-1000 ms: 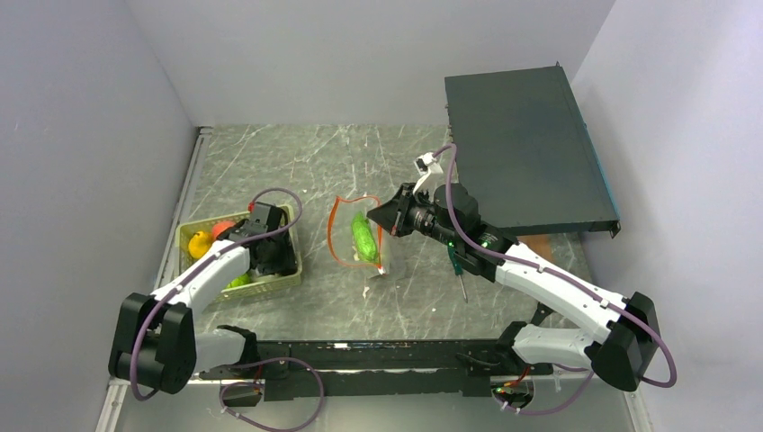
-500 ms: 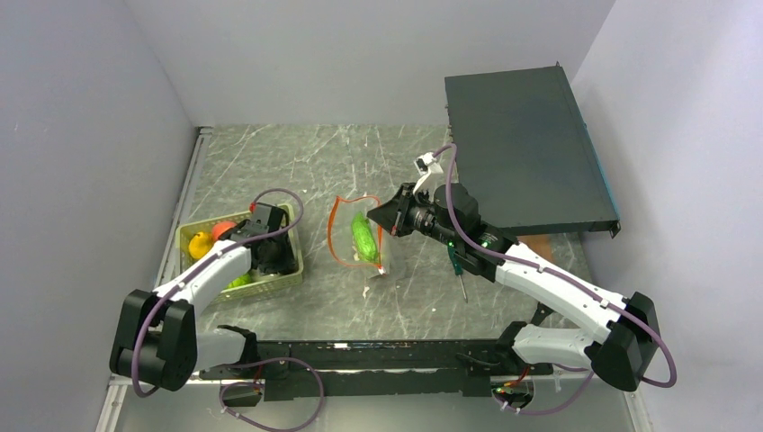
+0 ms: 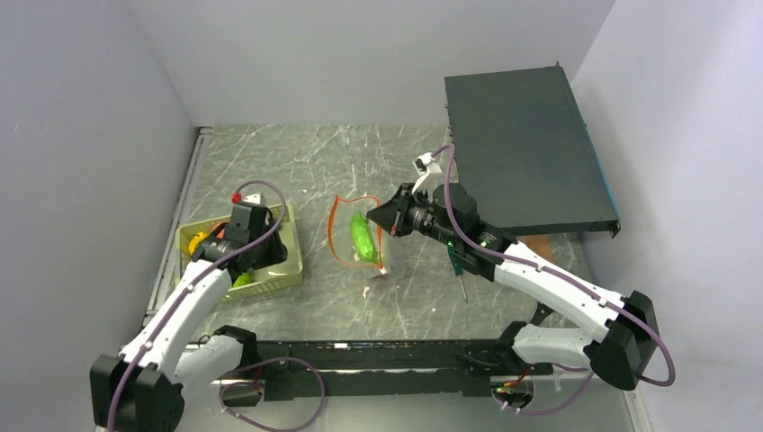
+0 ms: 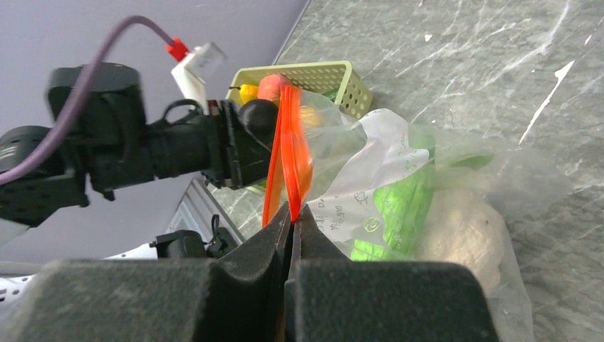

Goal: Place the food in the zip-top bag and seal the zipper
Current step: Pick up the fake fruit from the bin, then place the fake fruit in the zipper food storage bag.

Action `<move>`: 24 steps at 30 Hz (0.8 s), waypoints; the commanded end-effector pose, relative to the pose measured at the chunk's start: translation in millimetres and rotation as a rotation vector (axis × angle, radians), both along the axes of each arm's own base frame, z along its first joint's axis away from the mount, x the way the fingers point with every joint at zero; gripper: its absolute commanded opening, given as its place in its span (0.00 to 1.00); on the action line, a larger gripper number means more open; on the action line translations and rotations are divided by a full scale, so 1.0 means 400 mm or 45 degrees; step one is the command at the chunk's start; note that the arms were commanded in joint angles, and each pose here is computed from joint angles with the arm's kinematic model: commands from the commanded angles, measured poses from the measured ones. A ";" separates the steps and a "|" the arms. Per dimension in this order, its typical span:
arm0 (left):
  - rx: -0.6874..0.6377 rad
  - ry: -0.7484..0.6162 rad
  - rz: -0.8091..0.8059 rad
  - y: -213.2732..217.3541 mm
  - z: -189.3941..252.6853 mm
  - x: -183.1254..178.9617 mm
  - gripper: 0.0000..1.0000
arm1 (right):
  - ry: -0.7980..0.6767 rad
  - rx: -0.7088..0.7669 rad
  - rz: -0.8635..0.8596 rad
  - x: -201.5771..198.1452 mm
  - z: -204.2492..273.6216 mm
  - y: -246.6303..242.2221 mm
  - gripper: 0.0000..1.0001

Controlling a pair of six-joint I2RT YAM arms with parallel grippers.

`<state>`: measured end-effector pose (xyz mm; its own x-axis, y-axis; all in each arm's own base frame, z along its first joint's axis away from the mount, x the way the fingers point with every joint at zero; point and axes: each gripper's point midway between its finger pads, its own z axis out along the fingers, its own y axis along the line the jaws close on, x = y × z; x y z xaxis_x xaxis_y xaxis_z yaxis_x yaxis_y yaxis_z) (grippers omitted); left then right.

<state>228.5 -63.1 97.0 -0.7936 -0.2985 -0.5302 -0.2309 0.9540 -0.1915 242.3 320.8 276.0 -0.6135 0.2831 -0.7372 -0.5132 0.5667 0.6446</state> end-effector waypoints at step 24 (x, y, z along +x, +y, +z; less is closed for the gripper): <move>-0.857 -0.549 -0.774 -0.382 0.488 -0.087 0.24 | -0.091 0.098 0.039 0.005 0.096 0.020 0.00</move>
<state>195.8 -192.5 261.7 -0.7128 -0.2551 -0.6533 0.3893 0.6310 -0.6711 241.3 325.0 277.5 -0.6201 0.2740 -0.7351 -0.5242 0.5525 0.6481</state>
